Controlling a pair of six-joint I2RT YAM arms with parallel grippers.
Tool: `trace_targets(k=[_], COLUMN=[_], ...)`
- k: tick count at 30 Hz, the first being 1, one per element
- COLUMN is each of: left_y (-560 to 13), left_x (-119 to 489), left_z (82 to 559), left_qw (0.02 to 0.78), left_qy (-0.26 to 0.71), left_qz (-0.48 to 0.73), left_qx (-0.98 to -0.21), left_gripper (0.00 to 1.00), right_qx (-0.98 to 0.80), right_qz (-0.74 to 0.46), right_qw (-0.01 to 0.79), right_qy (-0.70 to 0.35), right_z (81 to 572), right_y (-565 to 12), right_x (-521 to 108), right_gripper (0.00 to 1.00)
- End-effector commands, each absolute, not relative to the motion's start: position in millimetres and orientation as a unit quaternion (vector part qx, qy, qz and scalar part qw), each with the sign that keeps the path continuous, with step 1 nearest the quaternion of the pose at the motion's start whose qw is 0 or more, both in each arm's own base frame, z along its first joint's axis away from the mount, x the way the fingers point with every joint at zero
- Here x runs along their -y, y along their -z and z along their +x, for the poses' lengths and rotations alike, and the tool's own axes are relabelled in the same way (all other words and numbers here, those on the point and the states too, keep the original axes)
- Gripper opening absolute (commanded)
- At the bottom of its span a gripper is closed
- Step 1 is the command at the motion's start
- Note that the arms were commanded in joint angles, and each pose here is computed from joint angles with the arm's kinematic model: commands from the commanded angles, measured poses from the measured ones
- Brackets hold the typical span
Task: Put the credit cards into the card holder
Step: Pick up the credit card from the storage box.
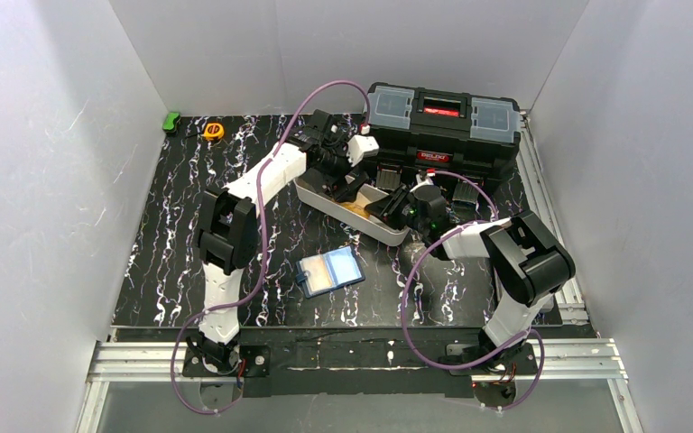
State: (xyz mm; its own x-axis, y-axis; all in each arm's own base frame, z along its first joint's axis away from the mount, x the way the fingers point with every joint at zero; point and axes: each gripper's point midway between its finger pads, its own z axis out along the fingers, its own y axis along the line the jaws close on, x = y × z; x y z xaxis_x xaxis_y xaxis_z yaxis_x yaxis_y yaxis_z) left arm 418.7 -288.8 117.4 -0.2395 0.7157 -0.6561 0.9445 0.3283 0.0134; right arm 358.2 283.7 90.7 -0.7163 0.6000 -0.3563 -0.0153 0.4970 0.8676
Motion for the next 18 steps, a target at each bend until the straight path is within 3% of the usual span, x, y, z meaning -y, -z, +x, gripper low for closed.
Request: trace_targets(k=[1, 3, 12, 18], left_y=[-147, -149, -163, -179], left_x=[285, 283, 266, 255], left_z=[408, 409, 423, 434], left_qw=[0.297, 0.298, 0.318, 0.336], left_qy=[0.212, 0.211, 0.197, 0.187], left_qz=[0.544, 0.542, 0.526, 0.511], left_qx=[-0.756, -0.757, -0.764, -0.769], left_gripper=[0.99, 0.99, 0.99, 0.99], right_qx=[-0.785, -0.784, -0.782, -0.776], right_qz=[0.180, 0.179, 0.172, 0.167], right_qw=[0.344, 0.344, 0.350, 0.359], right_qy=[-0.484, -0.485, -0.486, -0.491], right_z=[363, 363, 359, 357], right_y=[-103, -104, -113, -123], right_x=[-284, -284, -279, -275], right_gripper=[0.29, 0.21, 0.02, 0.01])
